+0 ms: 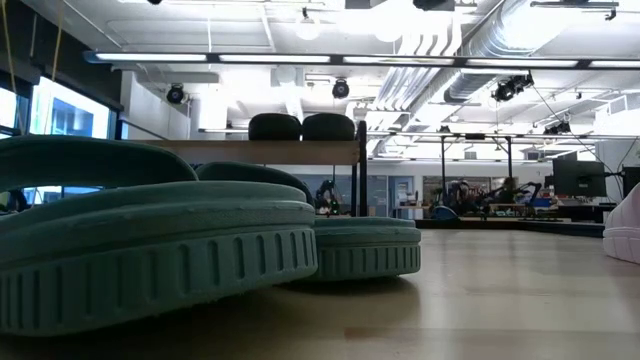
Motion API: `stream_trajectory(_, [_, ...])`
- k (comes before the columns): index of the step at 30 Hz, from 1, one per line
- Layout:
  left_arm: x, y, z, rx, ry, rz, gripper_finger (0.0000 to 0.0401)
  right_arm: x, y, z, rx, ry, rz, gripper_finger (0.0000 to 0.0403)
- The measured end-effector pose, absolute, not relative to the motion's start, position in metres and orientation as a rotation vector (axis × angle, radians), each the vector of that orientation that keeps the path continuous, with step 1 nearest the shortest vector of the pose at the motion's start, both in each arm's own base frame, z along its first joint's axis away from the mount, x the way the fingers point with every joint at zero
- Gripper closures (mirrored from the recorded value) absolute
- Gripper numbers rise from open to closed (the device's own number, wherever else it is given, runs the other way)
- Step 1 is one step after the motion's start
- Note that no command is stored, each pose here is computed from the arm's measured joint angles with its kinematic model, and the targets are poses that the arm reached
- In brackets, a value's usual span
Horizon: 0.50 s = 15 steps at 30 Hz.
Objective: Pick and place slides into the shelf
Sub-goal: Put the left green slide under the shelf
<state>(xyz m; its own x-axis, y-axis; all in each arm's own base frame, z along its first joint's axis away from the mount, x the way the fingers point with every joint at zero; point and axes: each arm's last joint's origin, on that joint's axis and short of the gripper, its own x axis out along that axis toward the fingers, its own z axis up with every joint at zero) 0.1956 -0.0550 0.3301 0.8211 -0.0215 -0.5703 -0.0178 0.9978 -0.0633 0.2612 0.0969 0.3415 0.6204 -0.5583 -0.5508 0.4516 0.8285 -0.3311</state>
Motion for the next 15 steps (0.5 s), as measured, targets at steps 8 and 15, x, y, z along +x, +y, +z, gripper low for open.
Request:
stream_trajectory(8, [0.200,-0.071,0.322,-0.035,0.603,0.124,0.0343,0.213,0.092,0.302,-0.021,0.387,-0.097,0.0245])
stream_trajectory(15, [0.218,-0.093,0.299,0.045,0.713,0.256,0.0343,0.187,0.081,0.281,-0.115,0.406,-0.190,0.0245])
